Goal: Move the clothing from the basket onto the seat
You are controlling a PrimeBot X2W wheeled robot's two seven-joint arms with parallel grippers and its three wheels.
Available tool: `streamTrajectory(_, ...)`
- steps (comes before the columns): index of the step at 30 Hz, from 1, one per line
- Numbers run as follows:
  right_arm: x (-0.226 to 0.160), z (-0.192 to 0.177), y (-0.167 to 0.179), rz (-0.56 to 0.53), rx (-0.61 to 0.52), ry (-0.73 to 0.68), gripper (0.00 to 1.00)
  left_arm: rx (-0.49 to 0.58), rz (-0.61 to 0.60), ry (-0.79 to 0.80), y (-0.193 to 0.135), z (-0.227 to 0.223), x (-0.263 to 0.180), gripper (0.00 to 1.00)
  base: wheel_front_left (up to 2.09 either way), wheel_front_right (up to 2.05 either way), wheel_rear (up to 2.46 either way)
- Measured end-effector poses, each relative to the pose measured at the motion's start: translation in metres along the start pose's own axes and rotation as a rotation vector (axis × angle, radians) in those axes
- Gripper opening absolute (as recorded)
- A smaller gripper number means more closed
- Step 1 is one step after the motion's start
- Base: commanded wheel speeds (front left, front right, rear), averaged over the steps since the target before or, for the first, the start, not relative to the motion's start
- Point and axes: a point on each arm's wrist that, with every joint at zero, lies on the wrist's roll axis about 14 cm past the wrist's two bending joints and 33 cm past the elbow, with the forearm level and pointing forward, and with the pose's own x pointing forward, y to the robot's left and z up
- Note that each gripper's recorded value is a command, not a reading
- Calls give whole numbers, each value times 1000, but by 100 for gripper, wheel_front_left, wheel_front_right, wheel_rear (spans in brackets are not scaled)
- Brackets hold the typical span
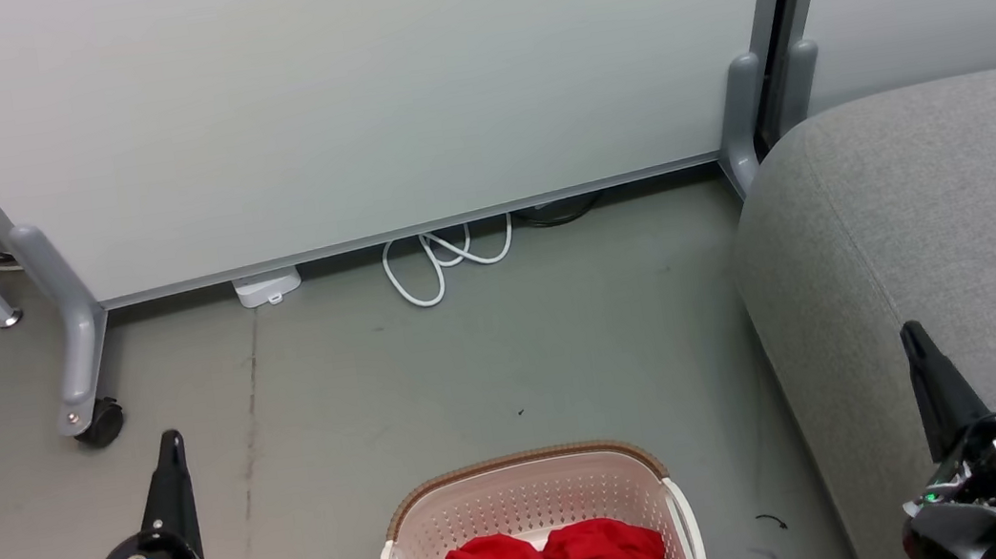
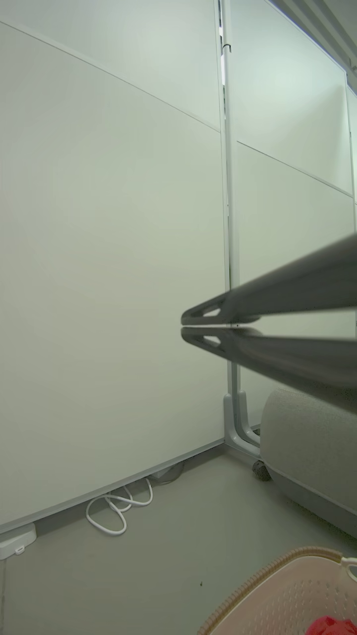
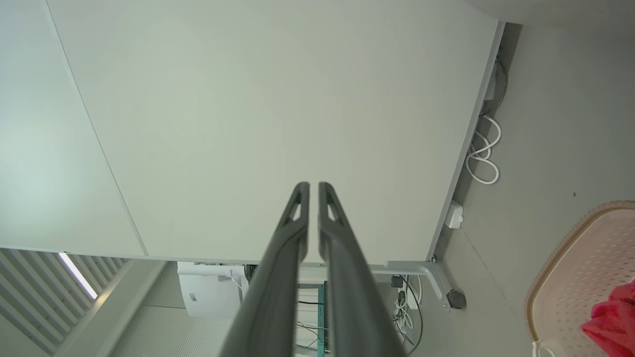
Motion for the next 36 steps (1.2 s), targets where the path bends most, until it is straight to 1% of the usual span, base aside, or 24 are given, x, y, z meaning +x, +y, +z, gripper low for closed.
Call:
streamTrajectory(7,-17,-1,-37,-111,12,-4,100,-20,128,-9,43,-2,-22,100,0,0,0)
streamTrajectory(11,-17,-5,-37,-113,-3,-3,100,-13,132,-13,45,-5,-22,100,0,0,0)
streamTrajectory(16,-17,-6,-37,-113,-52,-8,100,33,137,-16,45,-6,-22,100,0,0,0)
streamTrajectory(22,-17,-6,-36,-114,-153,-10,100,135,148,-6,45,-10,-21,100,0,0,0)
streamTrajectory(27,-16,-7,-36,-115,-276,-6,100,235,152,3,44,-13,-21,100,0,0,0)
streamTrajectory(36,-14,-5,-30,-98,-493,-7,100,466,143,35,42,-20,-19,100,0,0,0)
